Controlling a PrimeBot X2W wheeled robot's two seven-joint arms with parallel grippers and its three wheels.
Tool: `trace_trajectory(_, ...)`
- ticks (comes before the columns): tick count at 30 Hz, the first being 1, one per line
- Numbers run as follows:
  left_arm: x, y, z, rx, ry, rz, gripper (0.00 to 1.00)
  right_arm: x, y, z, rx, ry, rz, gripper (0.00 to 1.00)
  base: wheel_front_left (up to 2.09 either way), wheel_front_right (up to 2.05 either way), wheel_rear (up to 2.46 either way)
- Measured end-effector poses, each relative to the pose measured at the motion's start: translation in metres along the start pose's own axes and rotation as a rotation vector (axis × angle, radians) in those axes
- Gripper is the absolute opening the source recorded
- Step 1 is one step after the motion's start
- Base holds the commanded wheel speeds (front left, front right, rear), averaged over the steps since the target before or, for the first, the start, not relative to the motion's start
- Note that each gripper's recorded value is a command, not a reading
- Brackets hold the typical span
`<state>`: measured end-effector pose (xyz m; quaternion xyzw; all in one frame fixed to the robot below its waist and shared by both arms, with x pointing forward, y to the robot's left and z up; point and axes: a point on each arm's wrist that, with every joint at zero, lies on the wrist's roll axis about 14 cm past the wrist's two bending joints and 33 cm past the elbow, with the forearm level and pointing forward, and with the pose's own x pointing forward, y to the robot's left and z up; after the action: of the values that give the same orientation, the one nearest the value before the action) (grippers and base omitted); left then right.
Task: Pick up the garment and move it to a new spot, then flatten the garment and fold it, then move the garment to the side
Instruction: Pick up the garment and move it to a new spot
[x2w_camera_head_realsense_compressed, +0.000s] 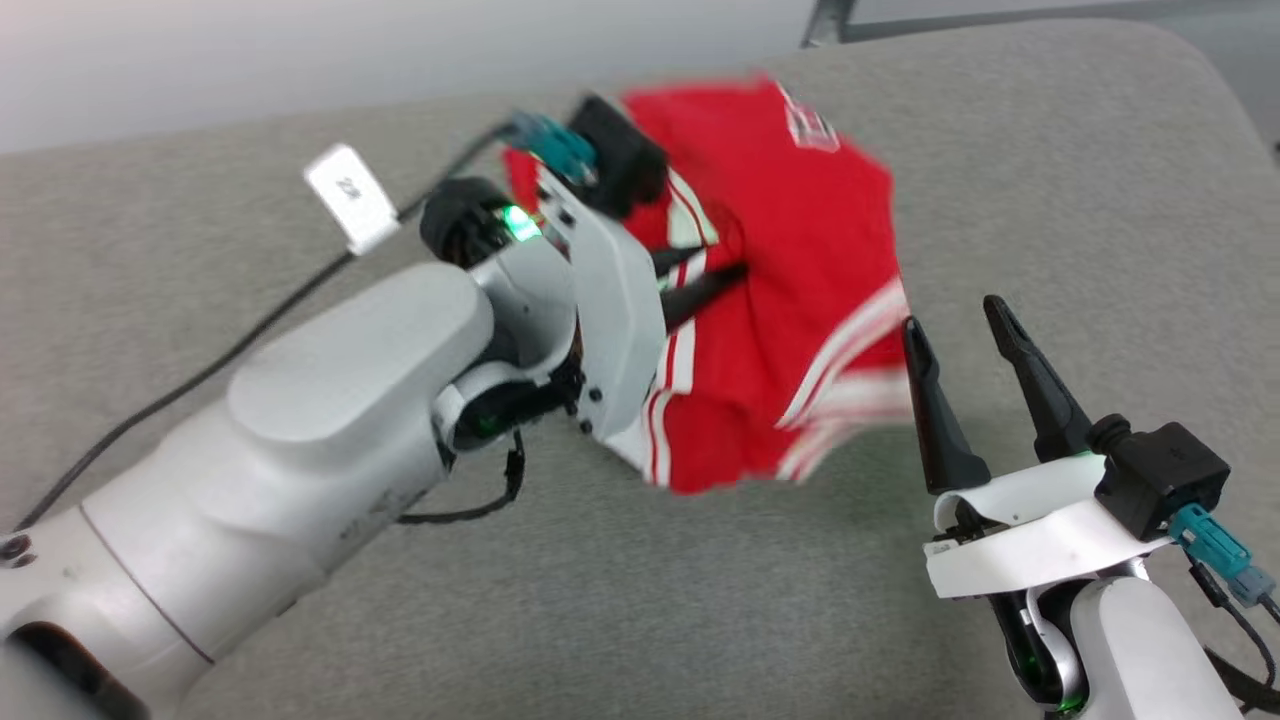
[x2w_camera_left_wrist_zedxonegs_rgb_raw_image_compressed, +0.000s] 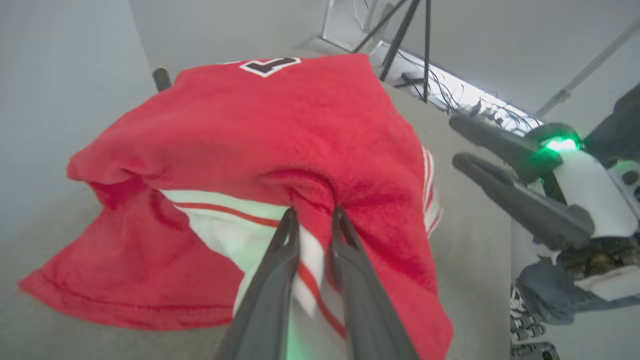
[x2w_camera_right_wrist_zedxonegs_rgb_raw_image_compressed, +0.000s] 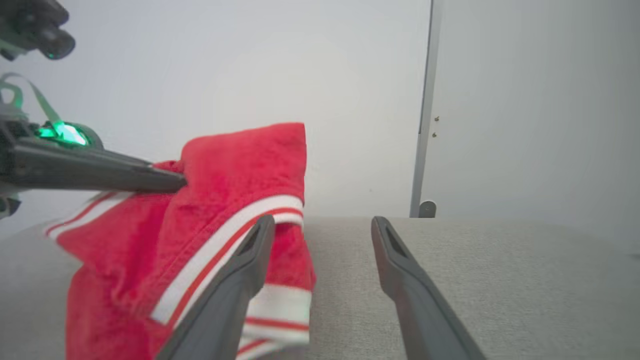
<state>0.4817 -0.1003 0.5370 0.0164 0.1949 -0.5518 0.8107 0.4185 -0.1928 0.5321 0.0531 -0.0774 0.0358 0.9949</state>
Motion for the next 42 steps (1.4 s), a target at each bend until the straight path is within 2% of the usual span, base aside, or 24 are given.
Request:
trace_trajectory(8, 0.015, 0.019, -0.058, 0.047, 0.247, 0.009, 0.00, -0.013, -0.023, 0.002, -0.005, 0.003, -0.088, 1.00, 0.00, 0.00, 0.00)
trace_trajectory(14, -0.001, 0.033, -0.102, 0.013, 0.452, 0.013, 0.00, -0.018, -0.034, -0.004, -0.008, 0.021, -0.131, 1.00, 0.00, 0.00, 0.00)
trace_trajectory(16, -0.008, 0.037, -0.109, 0.047, 0.500, 0.028, 0.00, -0.017, -0.034, -0.006, -0.005, 0.024, -0.132, 1.00, 0.00, 0.00, 0.00)
trace_trajectory(24, -0.013, 0.042, -0.127, 0.163, 0.515, 0.081, 0.00, -0.008, -0.019, -0.010, 0.008, 0.026, -0.084, 1.00, 0.00, 0.00, 0.00)
trace_trajectory(25, -0.012, 0.042, -0.126, 0.155, 0.492, 0.086, 0.23, -0.008, -0.018, -0.009, 0.009, 0.024, -0.082, 1.00, 0.00, 0.00, 0.00)
trace_trajectory(26, -0.012, 0.042, -0.123, 0.145, 0.465, 0.092, 0.71, -0.008, -0.018, -0.009, 0.008, 0.023, -0.080, 1.00, 0.00, 0.00, 0.00)
trace_trajectory(27, -0.011, 0.043, -0.119, 0.136, 0.437, 0.101, 1.00, -0.008, -0.018, -0.008, 0.005, 0.022, -0.078, 1.00, 0.00, 0.00, 0.00)
trace_trajectory(32, -0.021, 0.050, -0.090, 0.084, 0.274, 0.157, 1.00, -0.016, -0.014, -0.011, -0.002, 0.041, -0.059, 1.00, 0.00, 0.00, 0.00)
trace_trajectory(37, -0.048, 0.064, -0.058, 0.027, 0.045, 0.256, 1.00, -0.026, -0.011, -0.017, -0.010, 0.068, -0.033, 1.00, 0.00, 0.00, 0.00)
trace_trajectory(42, -0.092, 0.074, -0.078, -0.080, -0.090, 0.388, 1.00, -0.035, -0.005, -0.029, -0.014, 0.114, 0.001, 1.00, 0.00, 0.00, 0.00)
